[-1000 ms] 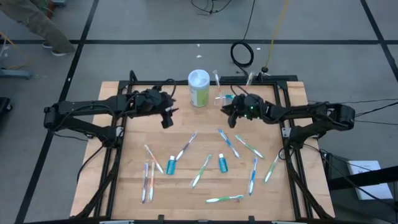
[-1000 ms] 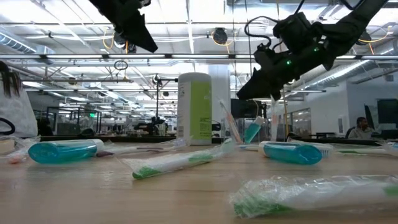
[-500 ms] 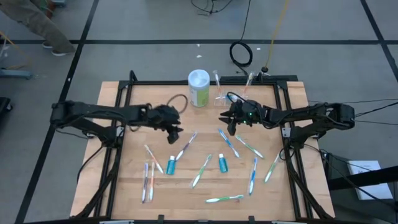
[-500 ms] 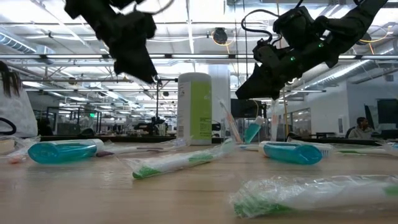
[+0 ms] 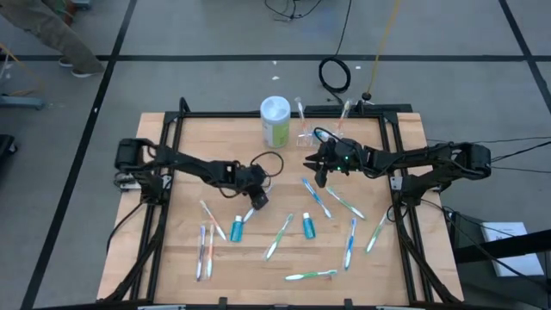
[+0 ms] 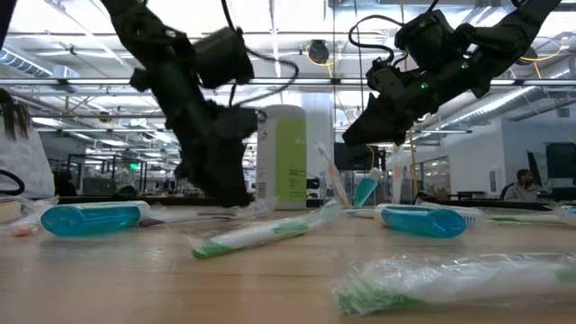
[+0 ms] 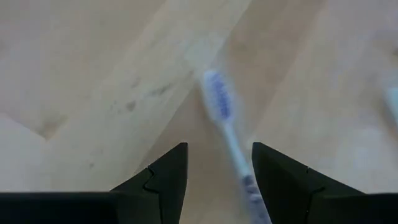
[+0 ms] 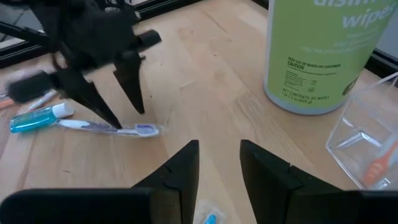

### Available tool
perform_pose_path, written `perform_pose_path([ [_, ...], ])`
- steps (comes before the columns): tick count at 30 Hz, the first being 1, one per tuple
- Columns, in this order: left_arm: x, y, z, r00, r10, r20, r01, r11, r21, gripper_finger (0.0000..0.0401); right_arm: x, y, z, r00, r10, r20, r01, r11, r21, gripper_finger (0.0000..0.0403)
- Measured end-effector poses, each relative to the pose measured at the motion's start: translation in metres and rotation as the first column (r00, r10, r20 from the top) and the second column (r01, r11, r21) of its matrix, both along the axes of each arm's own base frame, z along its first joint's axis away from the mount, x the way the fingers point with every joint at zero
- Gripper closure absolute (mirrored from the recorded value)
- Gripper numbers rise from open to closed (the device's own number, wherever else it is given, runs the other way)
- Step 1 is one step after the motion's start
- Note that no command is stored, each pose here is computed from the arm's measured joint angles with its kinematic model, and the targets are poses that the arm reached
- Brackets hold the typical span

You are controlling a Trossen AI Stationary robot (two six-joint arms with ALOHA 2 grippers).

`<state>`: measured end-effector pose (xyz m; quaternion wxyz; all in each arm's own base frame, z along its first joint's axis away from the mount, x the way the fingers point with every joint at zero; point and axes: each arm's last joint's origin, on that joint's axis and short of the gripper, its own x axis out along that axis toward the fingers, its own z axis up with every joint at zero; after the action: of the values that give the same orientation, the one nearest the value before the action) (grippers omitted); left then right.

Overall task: Pick & Place toothbrushing station
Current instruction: Put the purple toothbrush into the transparent organizer

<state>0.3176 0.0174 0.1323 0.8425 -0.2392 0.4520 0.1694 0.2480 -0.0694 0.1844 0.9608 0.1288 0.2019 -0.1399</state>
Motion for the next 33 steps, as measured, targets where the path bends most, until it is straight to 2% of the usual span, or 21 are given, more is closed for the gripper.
perform_pose_path([
  [7, 0.002, 0.0, -0.009, 1.0, -0.004, -0.03, 0.004, 1.0, 0.025, 0.0231, 0.0, 0.0, 0.0, 1.0, -0.002, -0.001, 0.002, 1.0, -0.001, 0.0291],
  [13, 0.003, 0.003, -0.005, 0.999, -0.032, 0.001, 0.032, 0.998, 0.058, 0.0317, 0.0, 0.0, 0.0, 1.0, -0.003, 0.004, 0.003, 1.0, -0.002, 0.0291],
  [16, 0.005, 0.004, 0.006, 0.997, -0.046, 0.063, 0.04, 0.995, 0.092, 0.037, 0.001, 0.0, 0.003, 0.999, -0.018, 0.04, 0.017, 1.0, 0.022, 0.0292],
  [18, 0.007, 0.005, 0.019, 0.989, -0.052, 0.136, 0.032, 0.988, 0.149, 0.0393, 0.003, -0.001, 0.007, 0.996, -0.027, 0.086, 0.024, 0.999, 0.031, 0.0294],
  [25, 0.002, 0.01, 0.078, 0.928, -0.055, 0.368, -0.085, 0.932, 0.352, 0.0395, 0.016, 0.012, 0.011, 0.977, 0.017, 0.213, -0.026, 0.999, 0.039, 0.0284],
  [30, -0.003, 0.009, 0.103, 0.881, -0.111, 0.46, -0.094, 0.912, 0.399, 0.039, 0.029, 0.024, 0.007, 0.948, 0.097, 0.303, -0.089, 0.995, -0.041, 0.0246],
  [33, -0.003, 0.009, 0.106, 0.873, -0.141, 0.466, -0.082, 0.901, 0.426, 0.0391, 0.037, 0.026, 0.008, 0.913, 0.116, 0.391, -0.094, 0.993, -0.077, 0.022],
])
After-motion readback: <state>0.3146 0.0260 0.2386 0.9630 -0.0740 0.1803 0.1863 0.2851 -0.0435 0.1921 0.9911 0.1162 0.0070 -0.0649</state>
